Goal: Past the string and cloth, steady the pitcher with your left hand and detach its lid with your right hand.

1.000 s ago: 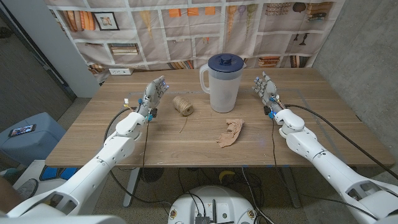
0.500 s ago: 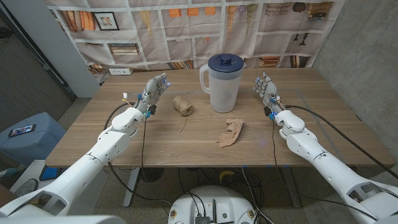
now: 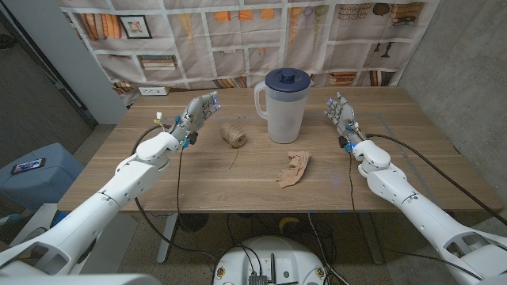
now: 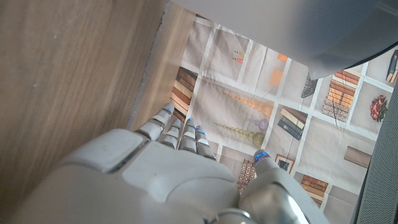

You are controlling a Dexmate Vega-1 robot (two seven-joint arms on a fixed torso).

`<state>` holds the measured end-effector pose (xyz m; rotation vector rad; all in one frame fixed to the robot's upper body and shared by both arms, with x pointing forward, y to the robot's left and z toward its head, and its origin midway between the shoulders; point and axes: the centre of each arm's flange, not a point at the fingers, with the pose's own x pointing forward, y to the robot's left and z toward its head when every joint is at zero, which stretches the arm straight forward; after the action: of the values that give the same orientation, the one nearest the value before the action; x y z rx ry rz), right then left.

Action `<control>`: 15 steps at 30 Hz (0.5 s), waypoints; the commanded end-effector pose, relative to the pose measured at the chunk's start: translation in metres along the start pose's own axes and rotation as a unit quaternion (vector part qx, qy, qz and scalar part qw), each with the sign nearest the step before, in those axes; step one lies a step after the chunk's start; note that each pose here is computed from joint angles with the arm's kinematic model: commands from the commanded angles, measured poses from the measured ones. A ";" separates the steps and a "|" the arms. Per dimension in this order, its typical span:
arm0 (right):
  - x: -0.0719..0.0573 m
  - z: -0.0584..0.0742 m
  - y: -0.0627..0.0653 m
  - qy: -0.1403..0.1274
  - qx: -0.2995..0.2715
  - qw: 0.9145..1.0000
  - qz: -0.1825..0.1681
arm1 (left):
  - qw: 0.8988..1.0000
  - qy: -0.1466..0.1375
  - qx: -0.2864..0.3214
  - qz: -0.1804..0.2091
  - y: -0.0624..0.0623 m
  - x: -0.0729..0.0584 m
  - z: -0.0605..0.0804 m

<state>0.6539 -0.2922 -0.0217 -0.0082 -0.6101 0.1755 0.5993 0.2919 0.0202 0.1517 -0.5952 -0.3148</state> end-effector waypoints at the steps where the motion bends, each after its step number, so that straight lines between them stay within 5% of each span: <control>1: -0.004 0.001 -0.006 -0.001 -0.004 1.000 -0.008 | 0.998 0.000 0.033 -0.048 -0.006 0.006 0.012; 15: -0.002 0.000 -0.011 0.002 -0.010 1.000 -0.008 | 0.992 -0.002 0.063 -0.106 -0.008 0.015 0.023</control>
<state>0.6528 -0.2993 -0.0231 -0.0144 -0.6082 0.1607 0.5979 0.2818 0.0362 0.2670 -0.6046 -0.4128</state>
